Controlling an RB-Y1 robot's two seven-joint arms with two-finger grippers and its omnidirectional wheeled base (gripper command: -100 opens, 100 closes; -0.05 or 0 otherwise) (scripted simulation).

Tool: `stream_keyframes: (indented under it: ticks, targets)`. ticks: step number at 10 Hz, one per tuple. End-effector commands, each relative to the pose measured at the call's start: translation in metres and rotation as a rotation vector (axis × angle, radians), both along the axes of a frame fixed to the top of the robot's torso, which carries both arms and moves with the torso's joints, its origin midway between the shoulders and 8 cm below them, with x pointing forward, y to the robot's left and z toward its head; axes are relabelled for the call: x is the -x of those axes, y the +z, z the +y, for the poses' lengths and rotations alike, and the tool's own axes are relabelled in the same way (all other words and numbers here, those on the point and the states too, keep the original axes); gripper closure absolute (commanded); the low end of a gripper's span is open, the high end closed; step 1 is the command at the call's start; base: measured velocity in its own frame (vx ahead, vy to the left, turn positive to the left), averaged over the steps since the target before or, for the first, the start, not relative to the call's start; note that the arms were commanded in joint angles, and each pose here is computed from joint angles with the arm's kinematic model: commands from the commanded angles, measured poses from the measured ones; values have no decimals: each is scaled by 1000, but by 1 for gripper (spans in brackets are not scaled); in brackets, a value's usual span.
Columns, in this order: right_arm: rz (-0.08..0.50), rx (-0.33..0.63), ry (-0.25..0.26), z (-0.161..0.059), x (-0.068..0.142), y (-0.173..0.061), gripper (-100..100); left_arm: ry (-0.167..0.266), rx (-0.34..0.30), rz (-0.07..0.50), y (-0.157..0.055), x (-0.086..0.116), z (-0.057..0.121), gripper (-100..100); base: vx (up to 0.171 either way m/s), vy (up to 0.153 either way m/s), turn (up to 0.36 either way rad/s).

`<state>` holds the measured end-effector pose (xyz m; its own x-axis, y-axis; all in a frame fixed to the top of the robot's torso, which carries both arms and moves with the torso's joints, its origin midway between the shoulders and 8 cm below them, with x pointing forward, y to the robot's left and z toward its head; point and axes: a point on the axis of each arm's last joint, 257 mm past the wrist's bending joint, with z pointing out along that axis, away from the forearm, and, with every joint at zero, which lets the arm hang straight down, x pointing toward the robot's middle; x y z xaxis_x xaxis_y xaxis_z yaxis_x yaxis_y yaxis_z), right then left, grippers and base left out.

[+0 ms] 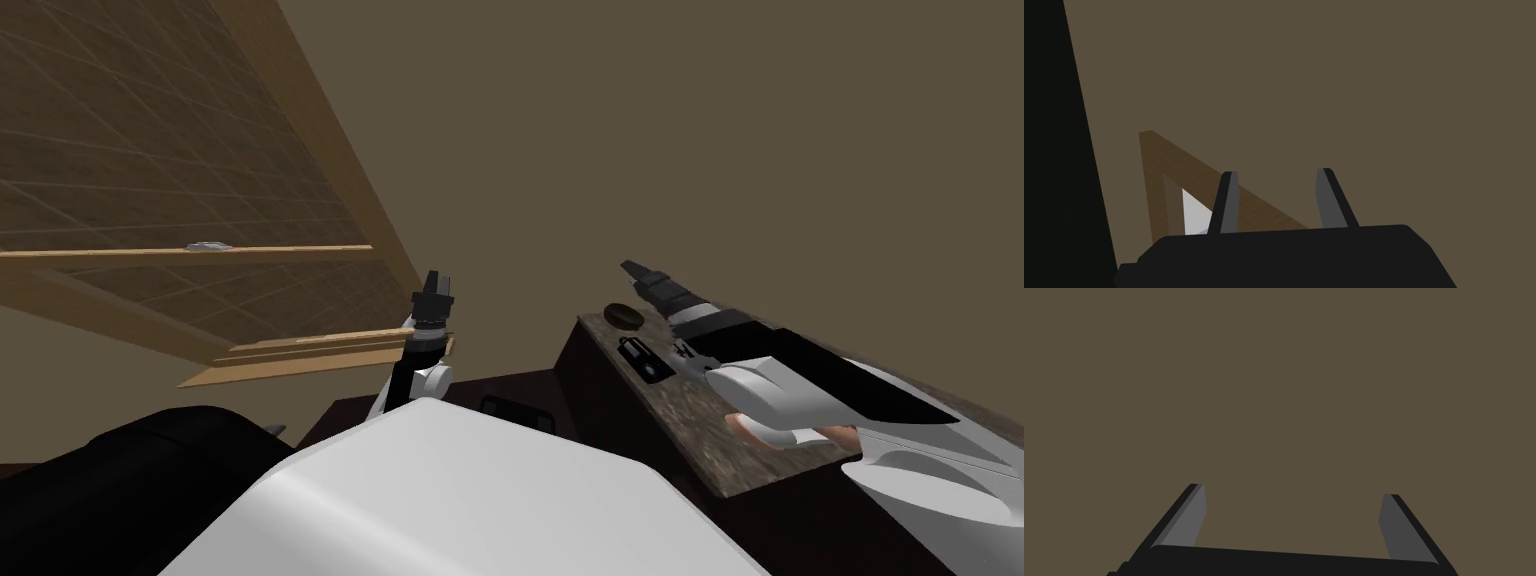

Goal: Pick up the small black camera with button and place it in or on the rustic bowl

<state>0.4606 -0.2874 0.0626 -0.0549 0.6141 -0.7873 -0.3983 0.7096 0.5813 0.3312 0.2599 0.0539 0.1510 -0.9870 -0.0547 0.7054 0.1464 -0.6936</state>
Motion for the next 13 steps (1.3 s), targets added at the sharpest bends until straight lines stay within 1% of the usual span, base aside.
stream_keyframes:
  ticks: [1,4,7,8,9,10,11,12,13]
  targets:
    - [35,60,-11,-3,-3,-6,-100,0,0,0,0,0,0,0,-6,-40,136]
    - [116,175,-37,-13,-14,-21,-100,0,0,0,0,0,0,0,-4,-46,197]
    - [192,273,-60,-22,-19,-39,-100,0,0,0,0,0,0,0,-8,-40,173]
    - [232,319,-67,-28,-22,-47,-100,0,0,0,0,0,0,0,-7,-48,185]
    - [255,343,-75,-31,-22,-53,-100,0,0,0,0,0,0,0,-8,-45,114]
    - [298,390,-78,-37,-23,-62,-100,0,0,0,0,0,0,0,-8,-47,211]
    - [319,410,-87,-41,-23,-69,-100,0,0,0,0,0,0,0,-3,-48,108]
    - [368,457,-91,-49,-23,-80,-100,0,0,0,0,0,0,0,1,-46,158]
    - [389,476,-98,-52,-22,-86,-100,0,0,0,0,0,0,0,-1,-47,99]
